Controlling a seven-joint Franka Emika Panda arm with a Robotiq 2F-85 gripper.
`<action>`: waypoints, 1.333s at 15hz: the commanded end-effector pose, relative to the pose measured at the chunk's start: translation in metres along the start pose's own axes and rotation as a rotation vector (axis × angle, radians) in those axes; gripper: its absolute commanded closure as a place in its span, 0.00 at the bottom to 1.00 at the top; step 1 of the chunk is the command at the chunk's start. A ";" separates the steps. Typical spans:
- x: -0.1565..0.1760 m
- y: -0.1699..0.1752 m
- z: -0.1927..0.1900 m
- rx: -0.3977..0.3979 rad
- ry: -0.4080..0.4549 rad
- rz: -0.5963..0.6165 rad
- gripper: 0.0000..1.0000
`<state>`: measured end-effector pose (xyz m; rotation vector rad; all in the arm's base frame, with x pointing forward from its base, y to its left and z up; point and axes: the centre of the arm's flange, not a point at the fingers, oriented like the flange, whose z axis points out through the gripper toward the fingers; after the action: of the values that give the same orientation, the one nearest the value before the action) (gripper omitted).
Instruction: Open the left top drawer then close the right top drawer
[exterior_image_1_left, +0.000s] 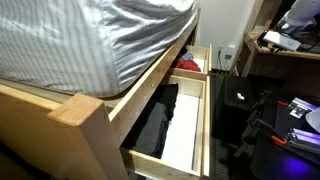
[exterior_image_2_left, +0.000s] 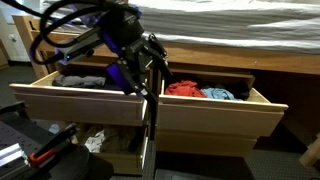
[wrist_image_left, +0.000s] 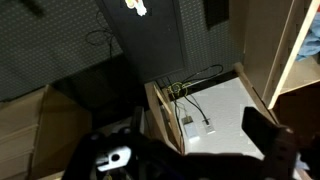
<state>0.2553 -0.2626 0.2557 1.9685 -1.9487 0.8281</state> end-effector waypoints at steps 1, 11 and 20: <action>0.014 -0.005 0.065 0.104 -0.084 -0.136 0.00; -0.018 0.029 0.119 -0.247 -0.118 0.088 0.00; -0.065 -0.064 0.148 0.011 -0.188 -0.296 0.00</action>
<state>0.3183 -0.2819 0.1381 2.1860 -1.8256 0.5701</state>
